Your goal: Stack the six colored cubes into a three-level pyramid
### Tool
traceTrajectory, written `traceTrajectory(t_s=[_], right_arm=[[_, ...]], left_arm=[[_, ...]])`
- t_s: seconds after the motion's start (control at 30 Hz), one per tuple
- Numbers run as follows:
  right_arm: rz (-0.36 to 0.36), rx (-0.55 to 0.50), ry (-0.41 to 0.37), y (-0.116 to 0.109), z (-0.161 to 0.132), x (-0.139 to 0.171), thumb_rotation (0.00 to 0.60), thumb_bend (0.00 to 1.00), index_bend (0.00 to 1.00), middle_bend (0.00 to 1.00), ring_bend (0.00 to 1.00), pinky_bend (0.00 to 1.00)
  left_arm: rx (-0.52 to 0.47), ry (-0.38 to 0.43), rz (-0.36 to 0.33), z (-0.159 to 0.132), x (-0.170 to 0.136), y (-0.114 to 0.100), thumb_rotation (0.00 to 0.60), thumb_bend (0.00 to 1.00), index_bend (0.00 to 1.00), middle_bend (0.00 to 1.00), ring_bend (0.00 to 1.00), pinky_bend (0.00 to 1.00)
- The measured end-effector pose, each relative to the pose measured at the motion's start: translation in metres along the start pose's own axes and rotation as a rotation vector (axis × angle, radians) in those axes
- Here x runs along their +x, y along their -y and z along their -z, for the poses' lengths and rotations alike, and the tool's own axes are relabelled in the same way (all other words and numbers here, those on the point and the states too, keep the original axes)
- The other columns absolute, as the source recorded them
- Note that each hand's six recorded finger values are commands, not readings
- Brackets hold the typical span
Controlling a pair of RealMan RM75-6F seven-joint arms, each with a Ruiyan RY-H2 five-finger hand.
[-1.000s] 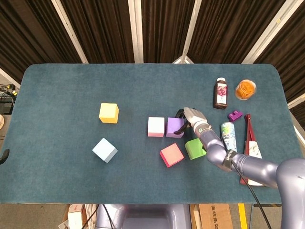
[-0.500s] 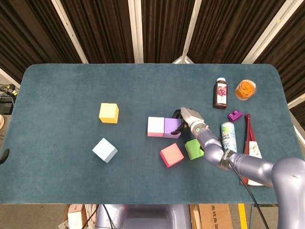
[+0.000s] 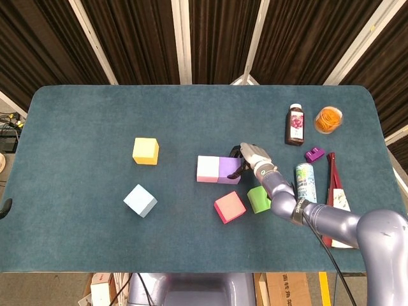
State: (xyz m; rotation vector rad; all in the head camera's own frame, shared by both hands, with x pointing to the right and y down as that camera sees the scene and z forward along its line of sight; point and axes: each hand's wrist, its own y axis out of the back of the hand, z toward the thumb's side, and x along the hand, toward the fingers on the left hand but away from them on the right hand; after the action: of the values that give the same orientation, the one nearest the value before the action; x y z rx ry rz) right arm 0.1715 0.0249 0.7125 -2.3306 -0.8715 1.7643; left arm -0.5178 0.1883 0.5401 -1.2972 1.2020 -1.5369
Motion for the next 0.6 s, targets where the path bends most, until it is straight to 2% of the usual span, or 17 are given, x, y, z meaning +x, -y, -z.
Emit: traceTrajectory(t_s=[0.6], right_arm=[[-0.006, 0.002, -0.005, 0.0026, 0.0004, -0.0019, 0.6, 0.3, 0.63, 0.47, 0.25, 0.0]], left_arm=[[0.002, -0.001, 0.001, -0.0004, -0.0001, 0.0002, 0.6, 0.36, 0.1, 0.0, 0.0, 0.0]])
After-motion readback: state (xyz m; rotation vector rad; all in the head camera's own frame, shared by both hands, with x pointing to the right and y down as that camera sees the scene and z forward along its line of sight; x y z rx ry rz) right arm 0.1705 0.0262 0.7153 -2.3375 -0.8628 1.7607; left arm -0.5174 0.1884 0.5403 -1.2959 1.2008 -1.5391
